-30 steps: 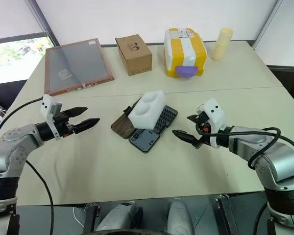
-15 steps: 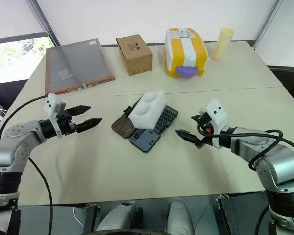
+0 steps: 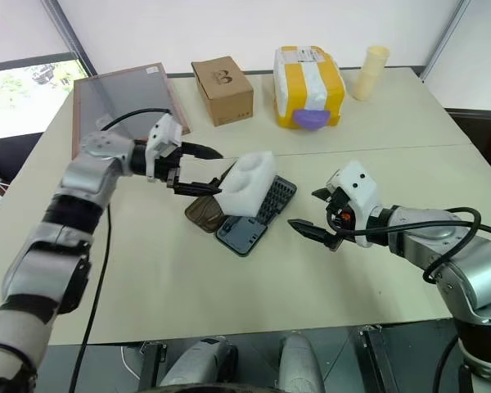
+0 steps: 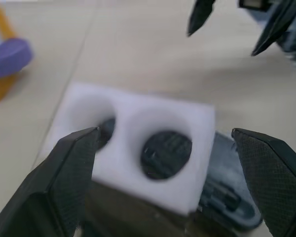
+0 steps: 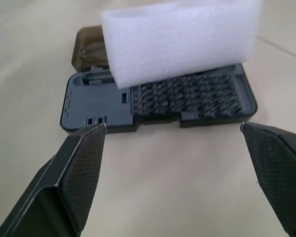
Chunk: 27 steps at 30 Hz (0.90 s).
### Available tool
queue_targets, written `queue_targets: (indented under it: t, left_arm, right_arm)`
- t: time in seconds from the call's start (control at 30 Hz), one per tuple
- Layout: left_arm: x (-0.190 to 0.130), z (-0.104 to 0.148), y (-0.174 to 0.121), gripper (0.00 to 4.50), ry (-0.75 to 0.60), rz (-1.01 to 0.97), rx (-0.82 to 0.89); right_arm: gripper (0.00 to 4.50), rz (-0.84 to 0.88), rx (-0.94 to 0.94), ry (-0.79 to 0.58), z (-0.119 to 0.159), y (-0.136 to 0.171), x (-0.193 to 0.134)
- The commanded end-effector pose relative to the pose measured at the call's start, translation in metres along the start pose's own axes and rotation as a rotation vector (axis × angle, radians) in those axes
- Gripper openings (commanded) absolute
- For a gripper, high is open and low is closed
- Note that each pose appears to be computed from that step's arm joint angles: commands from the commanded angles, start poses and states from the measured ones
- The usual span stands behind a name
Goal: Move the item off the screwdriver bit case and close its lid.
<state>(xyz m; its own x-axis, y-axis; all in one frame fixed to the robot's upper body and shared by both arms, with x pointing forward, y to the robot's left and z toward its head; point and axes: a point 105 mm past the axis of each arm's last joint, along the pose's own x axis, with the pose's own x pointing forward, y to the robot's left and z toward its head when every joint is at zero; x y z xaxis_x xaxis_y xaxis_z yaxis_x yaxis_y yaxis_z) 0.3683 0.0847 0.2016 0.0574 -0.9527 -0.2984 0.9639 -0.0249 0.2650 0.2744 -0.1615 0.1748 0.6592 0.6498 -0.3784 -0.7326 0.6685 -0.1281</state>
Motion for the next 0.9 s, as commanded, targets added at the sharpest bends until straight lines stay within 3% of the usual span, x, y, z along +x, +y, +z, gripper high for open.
queue_targets:
  t: [0.03,0.47,0.77,0.9]
  left_arm:
    - [0.007,0.001,-0.001,4.47,0.044,-0.095,0.056]
    - [0.019,-0.025,-0.006,4.47,0.169,-0.188,0.051]
    - [0.032,-0.035,-0.015,4.47,0.185,-0.24,0.053]
    - [0.035,-0.033,-0.015,3.18,0.18,-0.247,0.065]
  right_arm:
    - [4.5,-0.01,-0.028,-0.034,0.01,0.008,-0.004]
    - [4.5,0.006,-0.051,-0.118,0.042,0.033,-0.019]
    - [4.5,0.005,-0.058,-0.101,0.043,0.035,-0.02]
    - [4.5,-0.005,-0.05,-0.098,0.041,0.032,-0.019]
